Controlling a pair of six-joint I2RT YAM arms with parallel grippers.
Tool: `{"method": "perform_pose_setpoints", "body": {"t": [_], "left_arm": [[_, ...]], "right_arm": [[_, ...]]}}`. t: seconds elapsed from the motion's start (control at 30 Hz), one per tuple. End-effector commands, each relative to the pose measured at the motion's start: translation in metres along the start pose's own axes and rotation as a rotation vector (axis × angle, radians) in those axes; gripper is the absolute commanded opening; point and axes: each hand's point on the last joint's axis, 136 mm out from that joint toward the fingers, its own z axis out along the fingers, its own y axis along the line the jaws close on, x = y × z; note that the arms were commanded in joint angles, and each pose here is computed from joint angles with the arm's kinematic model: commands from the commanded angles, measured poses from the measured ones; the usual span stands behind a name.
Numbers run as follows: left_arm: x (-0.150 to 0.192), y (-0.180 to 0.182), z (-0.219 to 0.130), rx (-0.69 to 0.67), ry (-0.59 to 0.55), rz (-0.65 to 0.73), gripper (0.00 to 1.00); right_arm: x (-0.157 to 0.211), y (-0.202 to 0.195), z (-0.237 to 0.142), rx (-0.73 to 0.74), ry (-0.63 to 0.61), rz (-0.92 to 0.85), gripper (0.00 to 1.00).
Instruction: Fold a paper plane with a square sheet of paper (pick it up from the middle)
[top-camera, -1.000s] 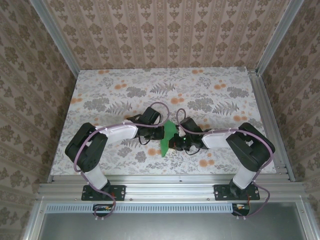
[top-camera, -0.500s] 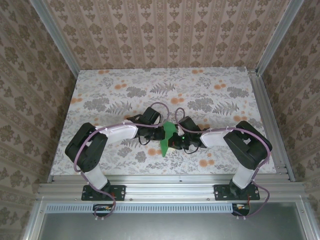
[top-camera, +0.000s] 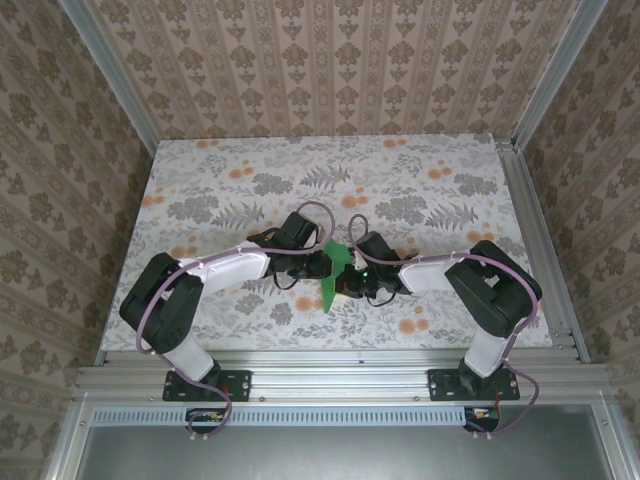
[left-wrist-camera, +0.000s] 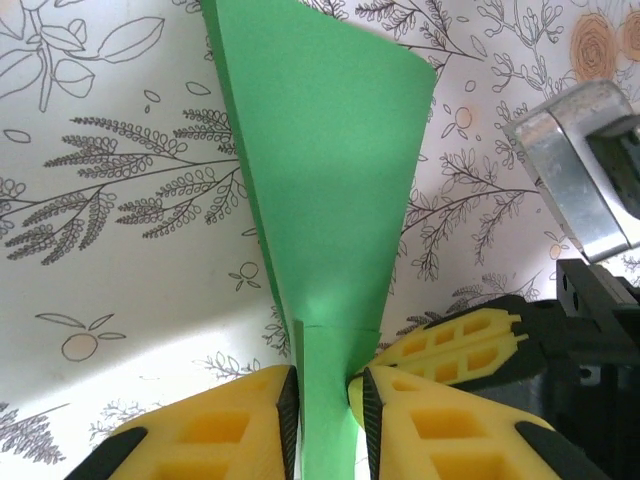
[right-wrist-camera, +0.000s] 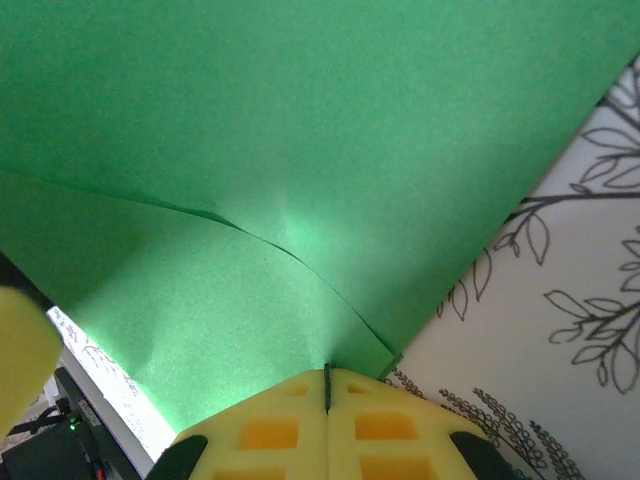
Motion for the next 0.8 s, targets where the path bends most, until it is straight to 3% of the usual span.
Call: {"method": "perform_pose_setpoints", "body": {"t": [0.0, 0.2, 0.77], "left_arm": [[0.011, 0.002, -0.002, -0.001, 0.018, -0.014, 0.23], [0.014, 0.004, -0.001, -0.009, 0.029, -0.009, 0.07], [0.007, -0.016, 0.014, 0.064, 0.023, -0.041, 0.02]], "right_arm": [[0.004, -0.018, 0.005, 0.063, 0.012, 0.013, 0.05], [0.003, -0.017, 0.004, 0.058, 0.006, 0.014, 0.05], [0.002, -0.018, 0.003, 0.039, -0.009, 0.026, 0.03]]}}
